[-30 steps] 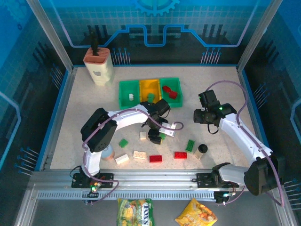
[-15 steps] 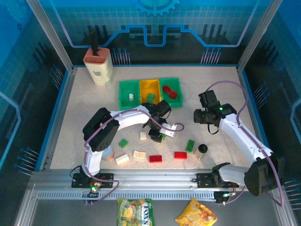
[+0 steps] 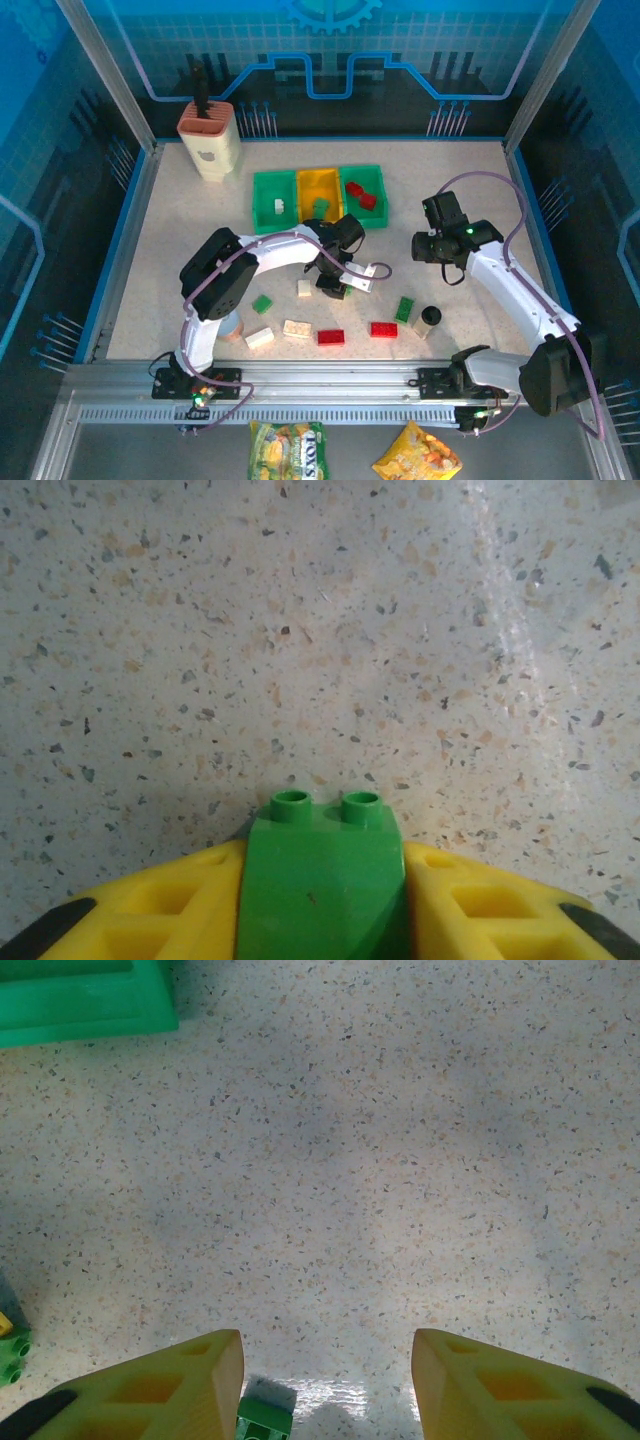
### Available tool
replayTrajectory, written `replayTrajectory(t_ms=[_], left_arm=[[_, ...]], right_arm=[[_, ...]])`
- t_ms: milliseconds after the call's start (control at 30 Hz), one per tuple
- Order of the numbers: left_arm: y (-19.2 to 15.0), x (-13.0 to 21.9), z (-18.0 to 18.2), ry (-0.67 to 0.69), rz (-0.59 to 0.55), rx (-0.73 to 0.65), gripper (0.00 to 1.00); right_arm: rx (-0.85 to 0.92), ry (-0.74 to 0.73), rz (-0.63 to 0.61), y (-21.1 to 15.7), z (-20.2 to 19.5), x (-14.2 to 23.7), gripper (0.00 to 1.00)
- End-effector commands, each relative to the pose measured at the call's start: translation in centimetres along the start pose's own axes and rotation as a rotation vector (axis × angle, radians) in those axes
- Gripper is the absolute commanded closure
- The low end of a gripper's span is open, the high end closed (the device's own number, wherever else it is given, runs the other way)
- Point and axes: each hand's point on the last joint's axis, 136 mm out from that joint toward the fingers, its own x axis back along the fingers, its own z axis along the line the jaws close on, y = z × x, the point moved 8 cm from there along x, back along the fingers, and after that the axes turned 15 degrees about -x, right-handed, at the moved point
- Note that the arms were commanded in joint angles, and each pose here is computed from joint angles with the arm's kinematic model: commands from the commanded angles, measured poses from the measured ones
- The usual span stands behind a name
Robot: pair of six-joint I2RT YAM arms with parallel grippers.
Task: Sort the legos into containers by color
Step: Pick up the lego from the center of the table.
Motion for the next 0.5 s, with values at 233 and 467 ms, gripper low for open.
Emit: replayTrajectory(t_ms=[233, 467], left_arm=[[0.6, 1.5, 1.6, 0.09, -0.045, 0.089, 0.72], [0.2, 4.3, 4.0, 0.252, -0.098, 0.279, 0.76]], right_arm=[[-0.009, -0.019, -0.009, -0.1, -0.5, 0.1, 0.51], [-0.009, -0.027, -0.014, 0.0, -0.6, 0.1, 0.51]])
